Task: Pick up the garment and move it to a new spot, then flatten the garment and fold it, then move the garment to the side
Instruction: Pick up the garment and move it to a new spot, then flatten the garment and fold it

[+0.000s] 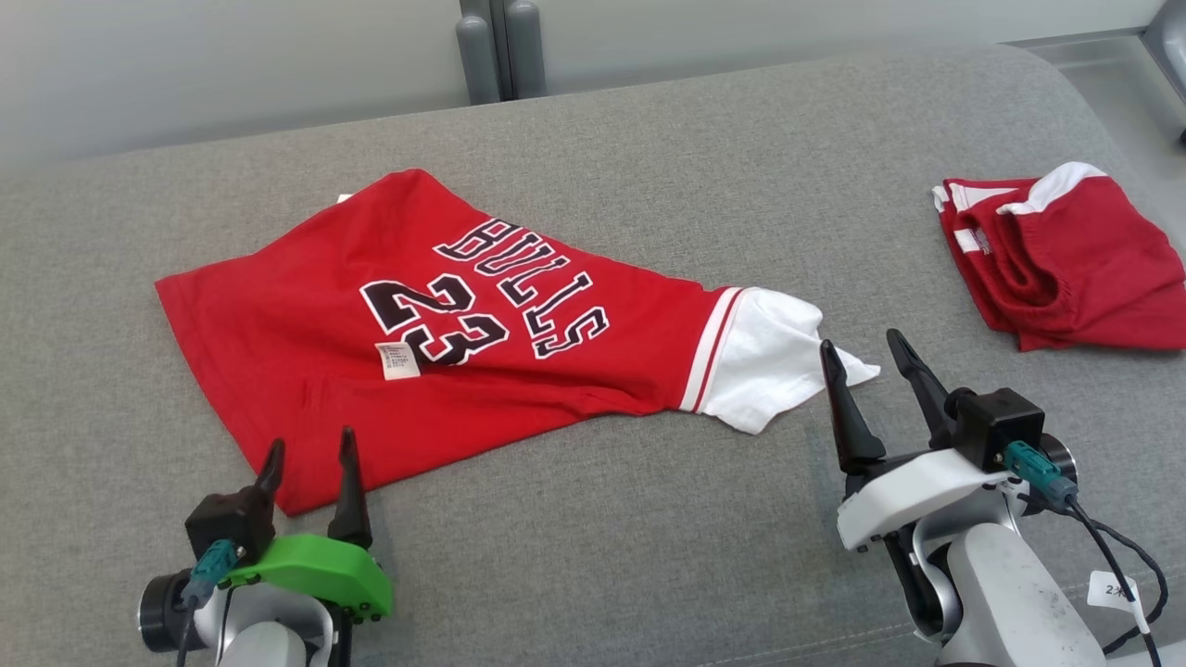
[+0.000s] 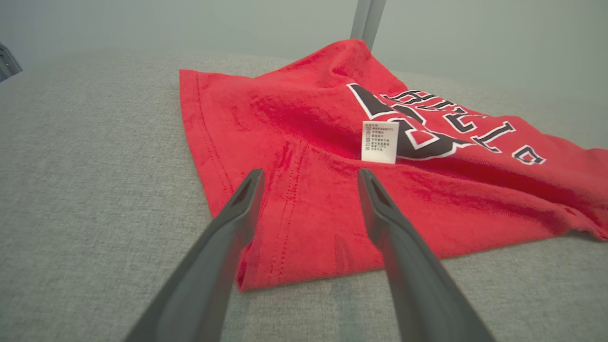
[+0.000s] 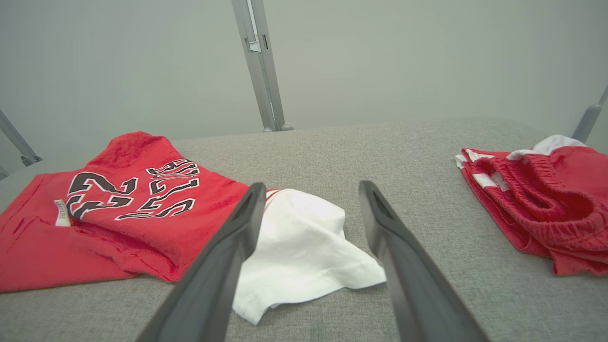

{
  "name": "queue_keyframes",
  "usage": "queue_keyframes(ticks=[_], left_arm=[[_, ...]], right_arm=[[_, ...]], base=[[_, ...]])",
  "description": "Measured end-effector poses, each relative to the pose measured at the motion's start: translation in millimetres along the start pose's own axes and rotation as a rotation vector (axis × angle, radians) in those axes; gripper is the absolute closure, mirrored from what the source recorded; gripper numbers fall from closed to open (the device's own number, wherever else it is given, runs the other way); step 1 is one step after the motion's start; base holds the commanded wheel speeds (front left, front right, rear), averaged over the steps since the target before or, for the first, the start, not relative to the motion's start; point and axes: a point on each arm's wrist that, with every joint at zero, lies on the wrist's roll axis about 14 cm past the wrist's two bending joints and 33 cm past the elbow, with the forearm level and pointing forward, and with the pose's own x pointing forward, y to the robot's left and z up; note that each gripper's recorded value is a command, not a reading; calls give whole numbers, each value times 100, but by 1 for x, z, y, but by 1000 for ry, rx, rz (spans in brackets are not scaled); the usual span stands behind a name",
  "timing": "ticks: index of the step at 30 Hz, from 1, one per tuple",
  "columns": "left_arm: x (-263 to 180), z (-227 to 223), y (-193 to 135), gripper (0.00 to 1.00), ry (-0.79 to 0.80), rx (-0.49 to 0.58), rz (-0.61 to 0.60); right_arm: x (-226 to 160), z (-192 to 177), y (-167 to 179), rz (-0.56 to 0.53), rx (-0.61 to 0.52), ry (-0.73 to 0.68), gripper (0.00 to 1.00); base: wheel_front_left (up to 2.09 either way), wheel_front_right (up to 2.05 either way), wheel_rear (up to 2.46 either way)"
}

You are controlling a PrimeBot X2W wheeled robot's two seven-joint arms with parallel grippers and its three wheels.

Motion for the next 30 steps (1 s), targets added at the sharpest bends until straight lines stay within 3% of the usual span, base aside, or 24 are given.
queue_keyframes(ticks=[4, 19, 30], left_arm=[[-5, -11, 20, 0, 33, -7, 71], [20, -20, 11, 0, 62, -25, 35], [50, -28, 25, 0, 92, -50, 74]], right_arm=[[-1, -2, -2, -5, -4, 6, 0], [4, -15, -14, -27, -24, 43, 0], [10, -28, -26, -48, -37, 76, 0]], base=[[0, 0, 0], [0, 0, 0], [0, 0, 0]])
